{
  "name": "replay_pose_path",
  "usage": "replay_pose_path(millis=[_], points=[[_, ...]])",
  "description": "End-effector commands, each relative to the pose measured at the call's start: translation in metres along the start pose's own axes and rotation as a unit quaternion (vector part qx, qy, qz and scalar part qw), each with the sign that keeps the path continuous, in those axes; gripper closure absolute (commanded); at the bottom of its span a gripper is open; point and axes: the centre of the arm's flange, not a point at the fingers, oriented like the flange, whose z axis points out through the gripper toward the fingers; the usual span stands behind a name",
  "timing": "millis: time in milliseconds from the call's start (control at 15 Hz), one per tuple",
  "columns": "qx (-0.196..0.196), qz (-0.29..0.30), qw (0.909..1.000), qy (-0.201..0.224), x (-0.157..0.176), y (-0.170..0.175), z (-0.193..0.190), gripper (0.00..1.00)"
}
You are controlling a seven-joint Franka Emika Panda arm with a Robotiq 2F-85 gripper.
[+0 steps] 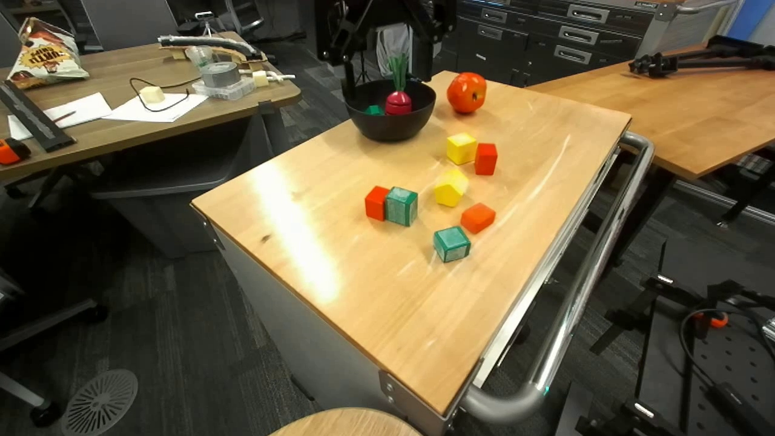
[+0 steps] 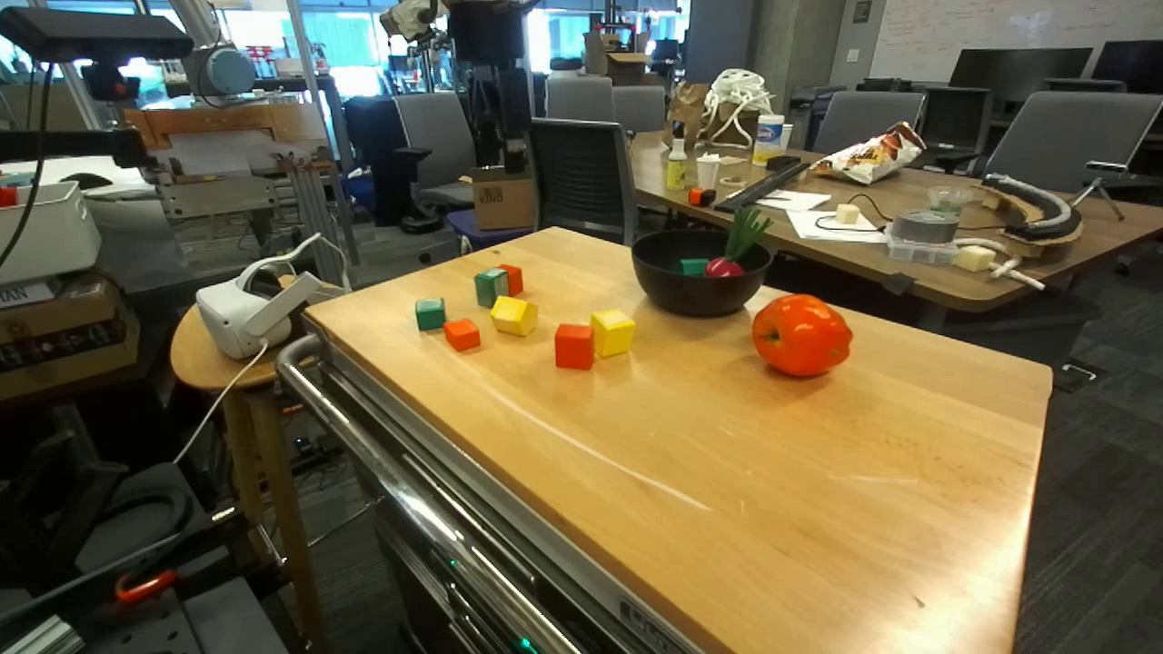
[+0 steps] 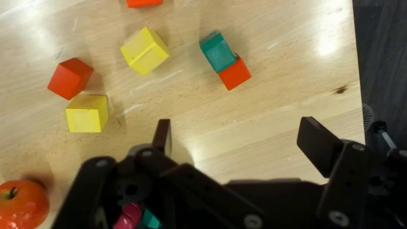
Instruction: Place the toys in the black bowl then put the apple at the left back corner of the trolley
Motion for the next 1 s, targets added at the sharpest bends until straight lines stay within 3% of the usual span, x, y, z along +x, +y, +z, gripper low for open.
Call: replay_pose_path(millis=[0,133,200,400,667,867,933], points=[[-0.001,0.001,1.0,-0.001,0.001,0.0,0.002,0.0],[-0.001,-0.001,1.0,-0.003,0.0,-0.001,0.004,0.0],[-0.004,-0.035,0.9993,-0.011,-0.003,-0.007,0.007,0.0],[-0.056,-0.108,0.9922,-0.028,-0.015,-0.02,0.038,0.0],[-0.102,-0.203,0.9724,-0.054,-0.03,-0.031,0.077,0.0],[-0.074,-0.272,0.9561,-0.079,-0.03,-0.038,0.102,0.0],[-0.058,-0.289,0.9517,-0.086,-0.028,-0.039,0.107,0.25]])
